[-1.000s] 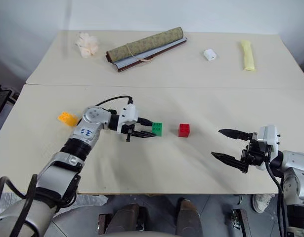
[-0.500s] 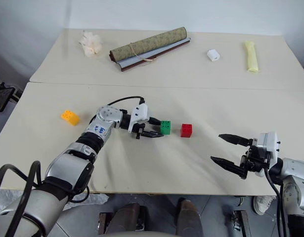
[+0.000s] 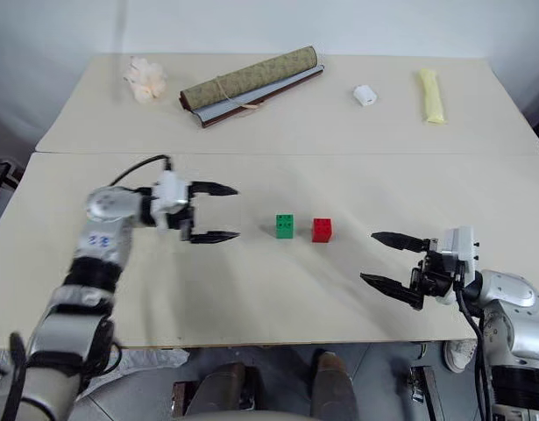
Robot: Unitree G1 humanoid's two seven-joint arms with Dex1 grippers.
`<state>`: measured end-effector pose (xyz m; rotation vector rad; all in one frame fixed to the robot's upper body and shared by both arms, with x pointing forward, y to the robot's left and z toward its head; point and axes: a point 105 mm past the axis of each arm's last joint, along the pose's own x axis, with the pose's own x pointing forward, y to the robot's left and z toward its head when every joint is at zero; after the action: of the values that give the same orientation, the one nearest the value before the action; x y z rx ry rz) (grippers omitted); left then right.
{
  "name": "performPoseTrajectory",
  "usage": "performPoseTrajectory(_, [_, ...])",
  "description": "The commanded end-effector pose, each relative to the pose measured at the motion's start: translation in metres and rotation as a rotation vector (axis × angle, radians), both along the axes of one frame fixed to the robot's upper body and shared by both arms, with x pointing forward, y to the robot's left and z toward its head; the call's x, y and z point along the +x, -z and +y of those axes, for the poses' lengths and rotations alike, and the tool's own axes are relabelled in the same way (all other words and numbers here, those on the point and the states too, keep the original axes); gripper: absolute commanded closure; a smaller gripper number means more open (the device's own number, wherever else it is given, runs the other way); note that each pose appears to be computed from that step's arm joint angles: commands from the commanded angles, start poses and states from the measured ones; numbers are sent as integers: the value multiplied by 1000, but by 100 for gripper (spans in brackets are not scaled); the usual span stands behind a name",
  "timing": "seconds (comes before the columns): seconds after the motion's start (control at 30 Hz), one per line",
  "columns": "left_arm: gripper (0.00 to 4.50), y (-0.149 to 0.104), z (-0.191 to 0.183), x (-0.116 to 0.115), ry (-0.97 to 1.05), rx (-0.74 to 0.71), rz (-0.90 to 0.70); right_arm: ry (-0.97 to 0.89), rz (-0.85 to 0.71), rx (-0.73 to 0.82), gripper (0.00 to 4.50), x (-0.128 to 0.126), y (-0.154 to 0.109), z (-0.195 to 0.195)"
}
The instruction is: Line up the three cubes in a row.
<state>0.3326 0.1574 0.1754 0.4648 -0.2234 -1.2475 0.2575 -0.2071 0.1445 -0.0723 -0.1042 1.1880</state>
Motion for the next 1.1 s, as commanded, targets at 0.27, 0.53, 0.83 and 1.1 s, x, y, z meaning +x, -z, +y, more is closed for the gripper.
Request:
performPoseTrajectory(0.27, [1,10,121,-83,-816,-349,-55,-159,-121,55,0,4,-25,47])
performPoseTrajectory(0.53, [1,68,184,-165,-1222,-484,164,-161,-212,57,0,13,-52,61])
performPoseTrajectory(0.83, [1,60,178,-104,-1052,-409,176,-124,-159,29,0,13,-37,50])
performPoseTrajectory(1.1, [1,47,185,-24,-906,-270,209,-133,-97,-17,0,6,-13,33])
